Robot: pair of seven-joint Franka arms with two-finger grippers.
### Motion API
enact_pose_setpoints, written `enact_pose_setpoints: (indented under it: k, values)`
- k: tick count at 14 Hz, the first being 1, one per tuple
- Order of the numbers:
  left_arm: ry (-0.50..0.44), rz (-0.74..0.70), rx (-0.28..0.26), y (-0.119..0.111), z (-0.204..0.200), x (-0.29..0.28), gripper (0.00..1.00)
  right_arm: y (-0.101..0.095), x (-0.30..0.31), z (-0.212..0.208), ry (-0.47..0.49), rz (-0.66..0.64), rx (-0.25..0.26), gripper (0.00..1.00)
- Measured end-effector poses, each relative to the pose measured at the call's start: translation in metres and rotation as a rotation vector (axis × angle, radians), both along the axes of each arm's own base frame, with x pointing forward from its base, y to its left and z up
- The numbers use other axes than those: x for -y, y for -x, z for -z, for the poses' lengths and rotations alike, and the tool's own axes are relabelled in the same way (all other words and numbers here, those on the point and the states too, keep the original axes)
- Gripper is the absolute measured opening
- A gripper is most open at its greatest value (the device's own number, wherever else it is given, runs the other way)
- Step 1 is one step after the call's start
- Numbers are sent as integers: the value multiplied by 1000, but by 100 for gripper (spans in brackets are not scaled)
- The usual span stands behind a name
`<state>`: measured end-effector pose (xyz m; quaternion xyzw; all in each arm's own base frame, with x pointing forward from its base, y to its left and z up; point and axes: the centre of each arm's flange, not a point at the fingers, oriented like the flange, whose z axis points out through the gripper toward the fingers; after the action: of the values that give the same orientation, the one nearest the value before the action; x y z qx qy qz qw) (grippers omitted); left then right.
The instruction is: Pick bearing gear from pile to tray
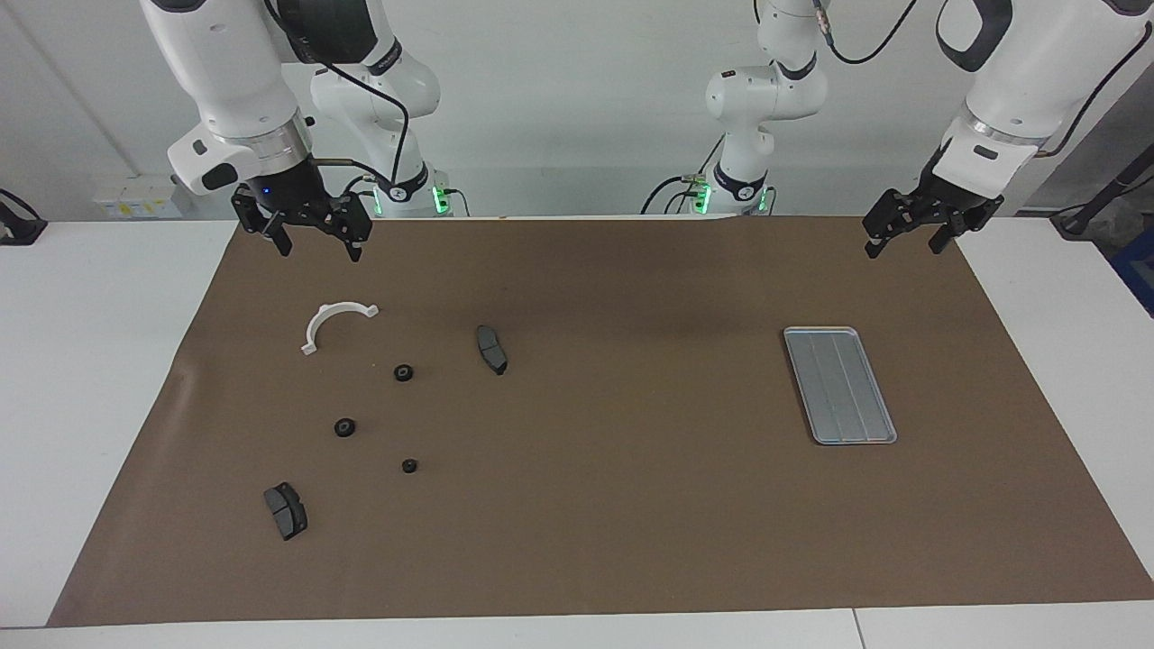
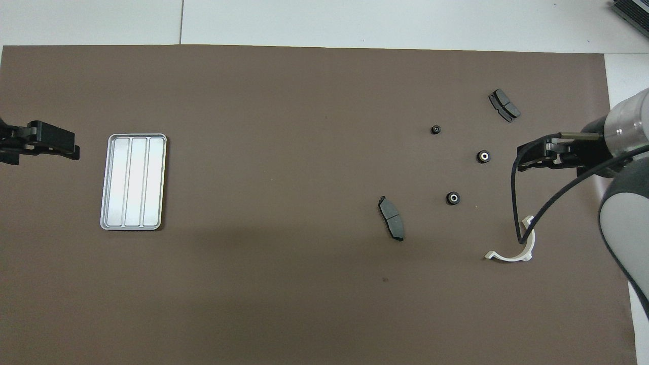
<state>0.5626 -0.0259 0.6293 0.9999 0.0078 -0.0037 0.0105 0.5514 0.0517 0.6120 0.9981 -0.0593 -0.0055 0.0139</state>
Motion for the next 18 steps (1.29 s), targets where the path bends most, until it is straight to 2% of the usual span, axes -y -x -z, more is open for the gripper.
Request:
enact_pose_setpoints:
  k: [6,10,15,18]
  values:
    - [0,0,0,0,0,0,100,-1,4,2,0,7,-2,100]
    - [0,0,0,0,0,0,100,-6,13,6,-3,-39,33,100]
    - [0,0,0,0,0,0,100,-10,20,37,-3,-56,31,100]
    - [0,0,0,0,0,0,100,-15,19,68,-5,-60,57,100]
